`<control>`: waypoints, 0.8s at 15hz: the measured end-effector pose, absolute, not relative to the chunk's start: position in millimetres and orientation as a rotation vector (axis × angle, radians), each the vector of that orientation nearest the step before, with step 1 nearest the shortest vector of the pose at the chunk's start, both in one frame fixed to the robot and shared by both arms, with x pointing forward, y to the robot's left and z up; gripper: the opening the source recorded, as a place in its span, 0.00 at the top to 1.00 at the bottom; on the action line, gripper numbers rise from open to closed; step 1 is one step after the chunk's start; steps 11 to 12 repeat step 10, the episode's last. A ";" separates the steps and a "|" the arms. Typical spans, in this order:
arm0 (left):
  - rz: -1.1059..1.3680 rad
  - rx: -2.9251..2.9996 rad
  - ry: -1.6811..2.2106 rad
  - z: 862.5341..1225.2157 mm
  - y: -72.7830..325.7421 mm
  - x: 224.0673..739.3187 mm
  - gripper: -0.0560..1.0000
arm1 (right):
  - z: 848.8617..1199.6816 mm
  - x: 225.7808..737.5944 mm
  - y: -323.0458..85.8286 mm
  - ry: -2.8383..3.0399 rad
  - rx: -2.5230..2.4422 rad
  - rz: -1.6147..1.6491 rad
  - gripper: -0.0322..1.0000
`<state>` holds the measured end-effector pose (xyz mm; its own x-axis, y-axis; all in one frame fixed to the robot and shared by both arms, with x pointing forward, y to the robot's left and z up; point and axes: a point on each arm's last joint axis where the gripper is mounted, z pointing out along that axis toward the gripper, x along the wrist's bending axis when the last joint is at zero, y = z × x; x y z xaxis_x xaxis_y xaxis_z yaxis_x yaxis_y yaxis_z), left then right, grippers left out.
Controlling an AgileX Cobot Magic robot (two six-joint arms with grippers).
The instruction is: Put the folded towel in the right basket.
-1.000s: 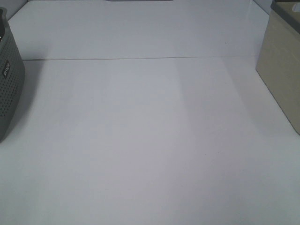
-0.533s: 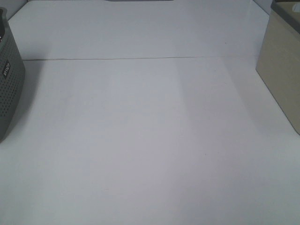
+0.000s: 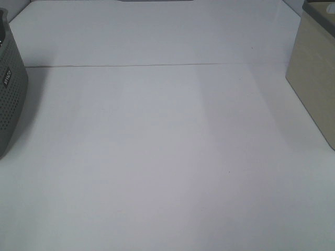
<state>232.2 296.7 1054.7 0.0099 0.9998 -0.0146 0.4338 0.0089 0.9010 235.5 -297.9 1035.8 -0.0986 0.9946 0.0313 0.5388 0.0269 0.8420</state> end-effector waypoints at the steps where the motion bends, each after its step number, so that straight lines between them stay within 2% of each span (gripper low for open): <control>1: 0.944 1.528 1.526 1054.7 296.7 232.2 0.01 | 1035.8 235.5 -297.9 1.695 1.573 0.960 0.04; 12: 0.944 1.528 1.526 1054.7 296.7 232.2 0.01 | 1036.4 236.0 -297.4 1.608 1.630 0.923 0.04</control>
